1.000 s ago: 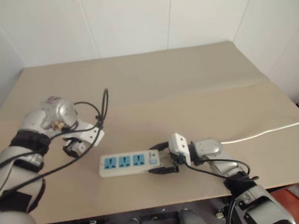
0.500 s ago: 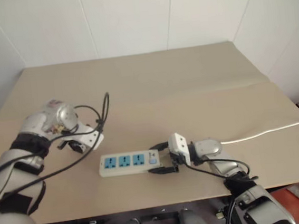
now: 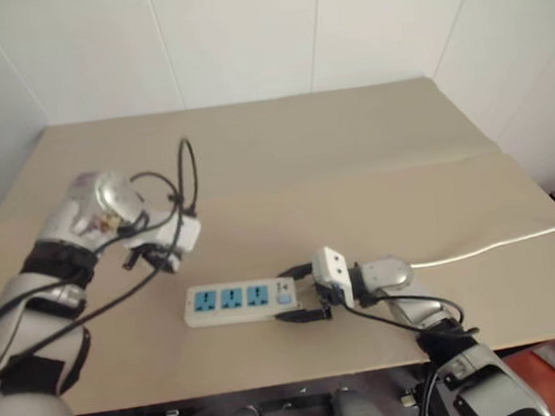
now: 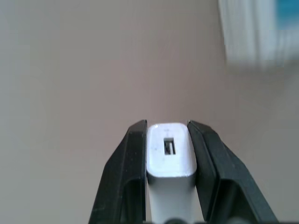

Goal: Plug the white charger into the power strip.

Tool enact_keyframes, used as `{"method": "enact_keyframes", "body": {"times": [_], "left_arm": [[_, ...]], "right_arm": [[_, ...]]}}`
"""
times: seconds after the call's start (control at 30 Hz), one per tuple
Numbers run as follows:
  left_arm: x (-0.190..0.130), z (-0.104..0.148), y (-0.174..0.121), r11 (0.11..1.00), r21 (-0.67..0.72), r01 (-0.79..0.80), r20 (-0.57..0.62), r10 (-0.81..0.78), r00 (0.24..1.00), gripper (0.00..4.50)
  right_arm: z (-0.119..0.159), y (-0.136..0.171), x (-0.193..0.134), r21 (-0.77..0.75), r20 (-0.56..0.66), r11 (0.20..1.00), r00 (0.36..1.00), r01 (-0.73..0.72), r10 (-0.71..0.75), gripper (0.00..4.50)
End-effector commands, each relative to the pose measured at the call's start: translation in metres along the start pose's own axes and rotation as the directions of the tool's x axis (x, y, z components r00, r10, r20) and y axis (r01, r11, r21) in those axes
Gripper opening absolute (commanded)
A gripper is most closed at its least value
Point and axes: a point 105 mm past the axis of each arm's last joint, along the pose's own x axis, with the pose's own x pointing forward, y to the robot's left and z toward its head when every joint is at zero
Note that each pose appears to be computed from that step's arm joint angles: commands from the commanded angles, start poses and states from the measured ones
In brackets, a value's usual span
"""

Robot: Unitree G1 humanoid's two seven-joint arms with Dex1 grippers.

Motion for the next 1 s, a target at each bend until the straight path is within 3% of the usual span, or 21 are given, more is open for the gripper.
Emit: {"method": "enact_keyframes", "body": {"times": [0.03,0.1,0.2,0.47,0.73,1.0], "left_arm": [[-0.049,0.046,0.009,0.987,-0.133,-0.089,0.411,0.137,0.901,1.02],[-0.068,0.064,0.005,0.976,-0.214,-0.037,0.637,0.168,0.753,1.02],[-0.075,0.076,-0.009,0.966,-0.253,0.050,0.815,0.185,0.549,1.02],[-0.033,0.082,-0.050,0.897,-0.302,0.321,0.927,0.199,0.317,1.02],[0.005,0.076,-0.057,0.906,-0.298,0.301,0.912,0.177,0.369,1.02],[0.017,0.074,-0.053,0.932,-0.258,0.254,0.907,0.143,0.396,1.02]], "right_arm": [[-0.017,0.009,-0.001,0.034,-0.076,0.999,0.997,-0.032,0.035,3.43],[-0.018,0.009,-0.001,0.033,-0.080,0.999,0.996,-0.037,0.040,3.43],[-0.019,0.010,-0.002,0.031,-0.087,0.999,0.995,-0.044,0.046,3.43],[-0.020,0.013,0.002,0.029,-0.079,0.998,0.995,-0.055,0.057,3.43],[-0.022,0.016,0.006,0.028,-0.076,0.998,0.995,-0.063,0.065,3.43],[-0.025,0.019,0.006,0.030,-0.081,0.998,0.995,-0.061,0.063,3.43]]}}
